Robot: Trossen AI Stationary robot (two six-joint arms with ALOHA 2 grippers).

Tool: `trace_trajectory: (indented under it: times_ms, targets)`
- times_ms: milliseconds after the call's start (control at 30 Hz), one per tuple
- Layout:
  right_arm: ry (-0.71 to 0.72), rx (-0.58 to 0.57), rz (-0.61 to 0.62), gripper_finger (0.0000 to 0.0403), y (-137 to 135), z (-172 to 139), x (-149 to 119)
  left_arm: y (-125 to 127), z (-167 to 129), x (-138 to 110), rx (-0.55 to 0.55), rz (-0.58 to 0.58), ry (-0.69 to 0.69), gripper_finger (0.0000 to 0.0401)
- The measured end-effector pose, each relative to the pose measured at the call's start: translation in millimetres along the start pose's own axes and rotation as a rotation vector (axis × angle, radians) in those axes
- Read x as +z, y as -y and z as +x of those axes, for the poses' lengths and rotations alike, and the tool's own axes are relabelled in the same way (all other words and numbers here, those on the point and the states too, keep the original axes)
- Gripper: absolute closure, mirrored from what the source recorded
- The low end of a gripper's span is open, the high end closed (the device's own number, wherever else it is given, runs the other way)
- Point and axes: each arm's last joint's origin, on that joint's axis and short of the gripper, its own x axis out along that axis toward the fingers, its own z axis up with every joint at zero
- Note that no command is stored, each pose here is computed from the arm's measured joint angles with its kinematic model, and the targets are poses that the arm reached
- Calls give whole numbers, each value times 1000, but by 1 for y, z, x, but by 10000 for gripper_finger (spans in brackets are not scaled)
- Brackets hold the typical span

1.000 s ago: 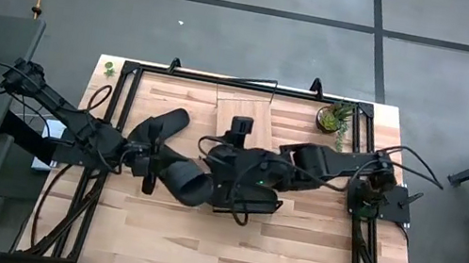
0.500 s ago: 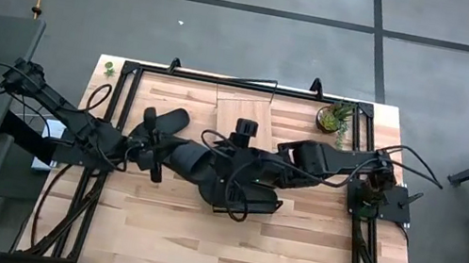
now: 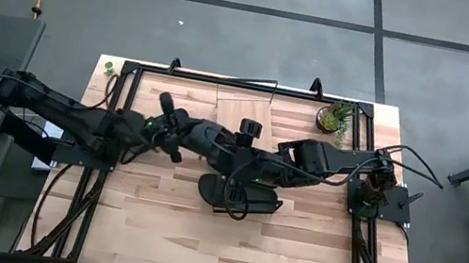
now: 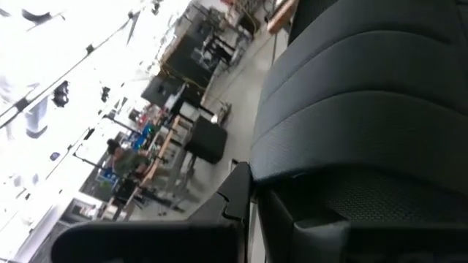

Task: Pick and place slides into the shelf
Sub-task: Put the bottom black slipper on the shelf

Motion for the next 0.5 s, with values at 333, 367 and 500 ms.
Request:
trace_trajectory:
  times_ms: [333,367,500]
  targets:
    - [-28,-21,85,176,11,-8,-4,0,40,6,-41,43,-45,396]
    - [-21,-22,96,176,14,-10,-3,0,43,6,-39,55,-52,396]
    - [21,-3,111,176,21,-20,1,-6,54,5,-14,75,-85,396]
